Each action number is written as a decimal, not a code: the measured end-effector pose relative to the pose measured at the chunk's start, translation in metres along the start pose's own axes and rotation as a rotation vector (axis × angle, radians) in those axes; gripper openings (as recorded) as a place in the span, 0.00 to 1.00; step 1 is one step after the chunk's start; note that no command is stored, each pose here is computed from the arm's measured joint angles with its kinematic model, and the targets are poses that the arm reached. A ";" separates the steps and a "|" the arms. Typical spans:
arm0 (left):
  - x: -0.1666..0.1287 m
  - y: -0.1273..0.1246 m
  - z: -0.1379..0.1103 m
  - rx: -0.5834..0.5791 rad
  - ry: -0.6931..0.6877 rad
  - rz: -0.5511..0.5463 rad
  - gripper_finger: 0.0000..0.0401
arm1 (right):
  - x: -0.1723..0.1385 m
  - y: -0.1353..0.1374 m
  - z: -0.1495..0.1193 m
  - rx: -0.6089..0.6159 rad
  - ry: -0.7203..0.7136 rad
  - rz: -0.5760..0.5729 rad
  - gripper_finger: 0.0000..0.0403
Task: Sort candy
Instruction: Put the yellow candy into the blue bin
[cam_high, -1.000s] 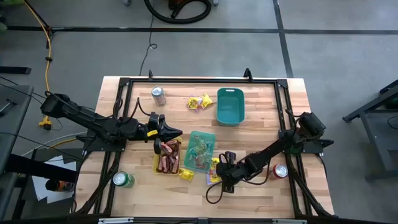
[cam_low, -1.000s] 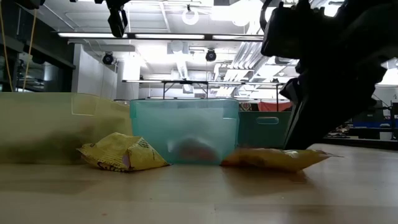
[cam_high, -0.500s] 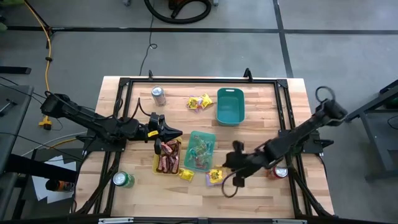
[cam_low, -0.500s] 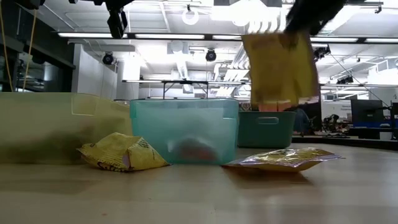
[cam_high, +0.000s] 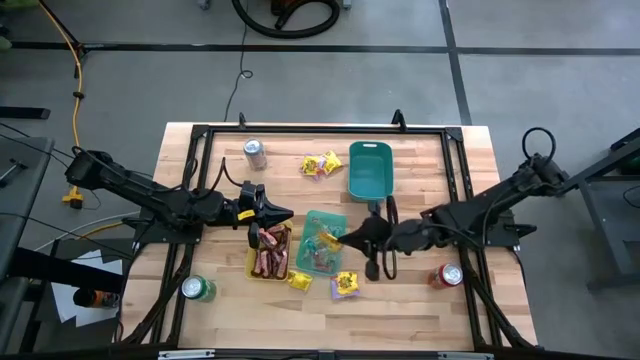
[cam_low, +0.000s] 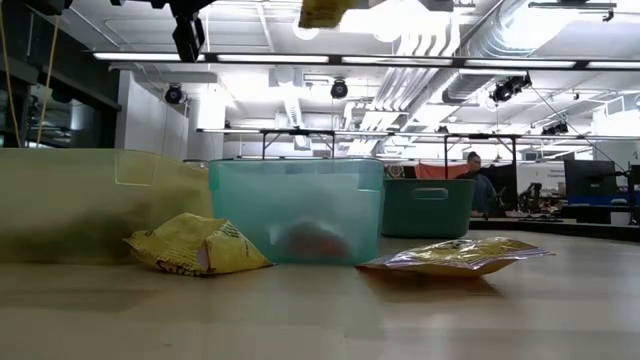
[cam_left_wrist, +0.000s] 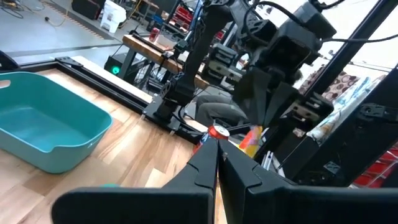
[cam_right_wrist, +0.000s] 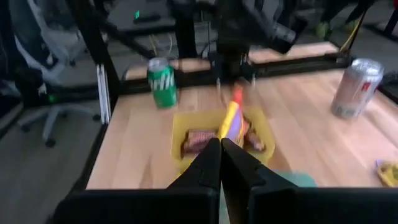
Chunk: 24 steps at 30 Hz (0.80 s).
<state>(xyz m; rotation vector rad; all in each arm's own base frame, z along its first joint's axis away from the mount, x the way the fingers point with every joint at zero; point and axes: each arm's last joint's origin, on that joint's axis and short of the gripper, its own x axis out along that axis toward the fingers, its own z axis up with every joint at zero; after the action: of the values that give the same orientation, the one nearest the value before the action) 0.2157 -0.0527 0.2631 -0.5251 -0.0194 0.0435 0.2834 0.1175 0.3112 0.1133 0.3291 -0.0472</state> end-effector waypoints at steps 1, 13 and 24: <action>0.000 0.000 0.000 0.000 -0.001 0.000 0.00 | 0.001 -0.002 0.002 0.001 -0.013 -0.002 0.00; 0.000 0.000 0.000 -0.004 -0.004 -0.002 0.00 | -0.003 -0.038 0.010 -0.130 0.013 -0.228 0.00; 0.000 0.000 0.000 -0.025 -0.003 -0.001 0.00 | -0.018 -0.140 0.002 -0.080 0.299 -0.629 0.00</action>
<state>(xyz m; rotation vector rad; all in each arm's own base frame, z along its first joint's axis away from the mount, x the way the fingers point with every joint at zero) 0.2157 -0.0527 0.2634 -0.5501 -0.0231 0.0429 0.2583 -0.0208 0.3040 -0.0677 0.6554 -0.6446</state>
